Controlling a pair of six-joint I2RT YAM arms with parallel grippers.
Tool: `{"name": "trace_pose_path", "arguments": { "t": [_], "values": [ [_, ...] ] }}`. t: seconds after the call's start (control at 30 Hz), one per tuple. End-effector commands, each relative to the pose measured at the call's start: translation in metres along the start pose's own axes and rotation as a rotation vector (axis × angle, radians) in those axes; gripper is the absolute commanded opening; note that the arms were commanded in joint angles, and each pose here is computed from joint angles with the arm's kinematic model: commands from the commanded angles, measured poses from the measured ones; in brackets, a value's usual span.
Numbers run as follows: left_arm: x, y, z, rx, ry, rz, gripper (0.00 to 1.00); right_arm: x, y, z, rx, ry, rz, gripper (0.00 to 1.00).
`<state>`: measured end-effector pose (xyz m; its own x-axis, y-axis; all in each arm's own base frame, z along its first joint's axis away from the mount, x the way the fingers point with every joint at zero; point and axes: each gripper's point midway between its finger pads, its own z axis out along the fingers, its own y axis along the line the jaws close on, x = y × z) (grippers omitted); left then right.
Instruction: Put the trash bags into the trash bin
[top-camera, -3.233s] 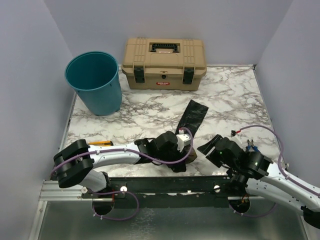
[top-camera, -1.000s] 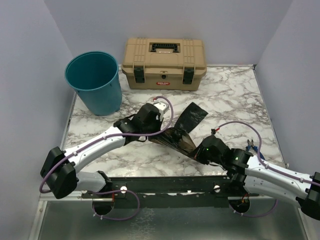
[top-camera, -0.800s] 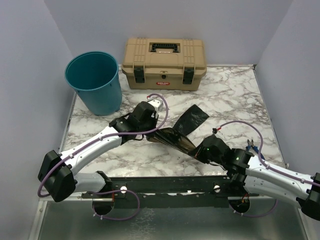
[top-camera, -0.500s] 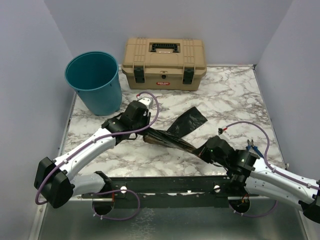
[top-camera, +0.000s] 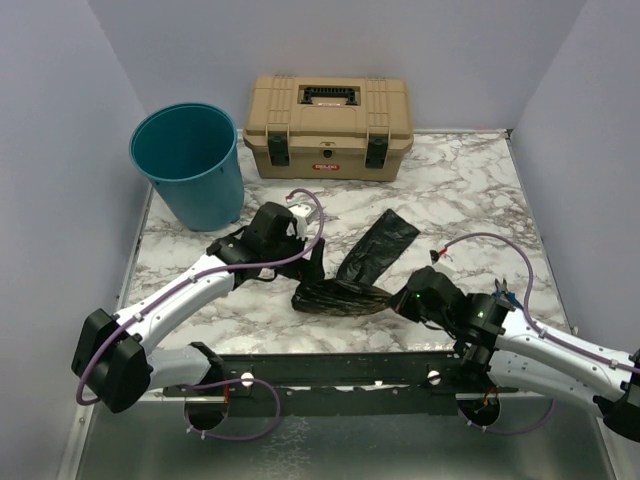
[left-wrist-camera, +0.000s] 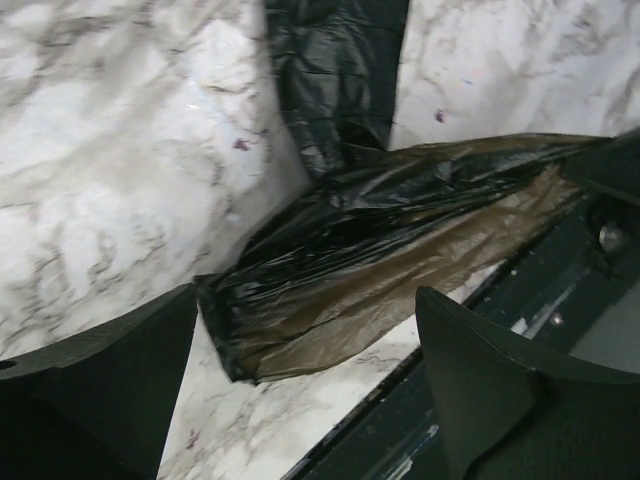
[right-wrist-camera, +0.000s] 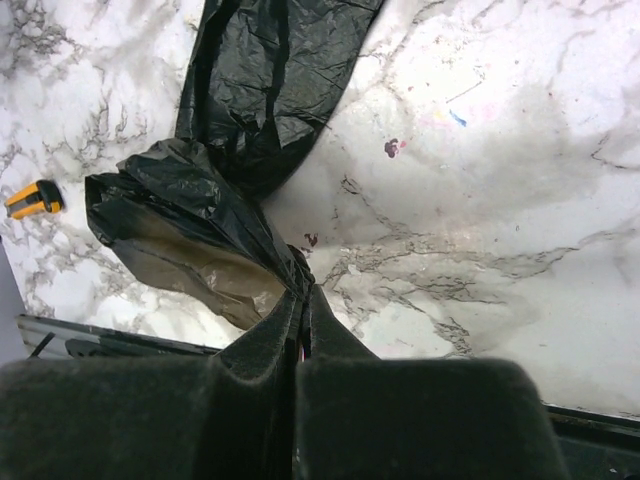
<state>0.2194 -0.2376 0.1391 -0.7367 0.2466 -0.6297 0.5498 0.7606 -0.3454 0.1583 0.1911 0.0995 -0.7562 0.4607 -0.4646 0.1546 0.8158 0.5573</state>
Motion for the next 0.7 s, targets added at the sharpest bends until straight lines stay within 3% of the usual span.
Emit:
{"name": "trace_pose_path", "arguments": {
  "t": [0.0, 0.17, 0.4, 0.5, 0.67],
  "values": [
    [0.019, -0.029, 0.021, 0.220, 0.075, 0.009, 0.91, -0.017, -0.001, -0.006, 0.034, -0.065, -0.043, 0.01],
    [0.016, -0.030, 0.037, 0.224, 0.075, 0.071, 0.90, -0.040, -0.016, -0.025, 0.096, -0.157, -0.045, 0.01],
    [0.030, -0.059, 0.074, 0.244, 0.172, 0.180, 0.80, -0.064, 0.053, -0.070, -0.284, -0.226, -0.170, 0.01],
    [0.034, -0.079, 0.087, 0.277, 0.180, 0.195, 0.63, -0.069, 0.073, -0.088, -0.373, -0.235, -0.249, 0.01],
    [0.015, -0.091, 0.096, 0.248, 0.109, 0.156, 0.20, -0.072, 0.074, -0.096, -0.322, -0.202, -0.343, 0.01]
  ]
}}
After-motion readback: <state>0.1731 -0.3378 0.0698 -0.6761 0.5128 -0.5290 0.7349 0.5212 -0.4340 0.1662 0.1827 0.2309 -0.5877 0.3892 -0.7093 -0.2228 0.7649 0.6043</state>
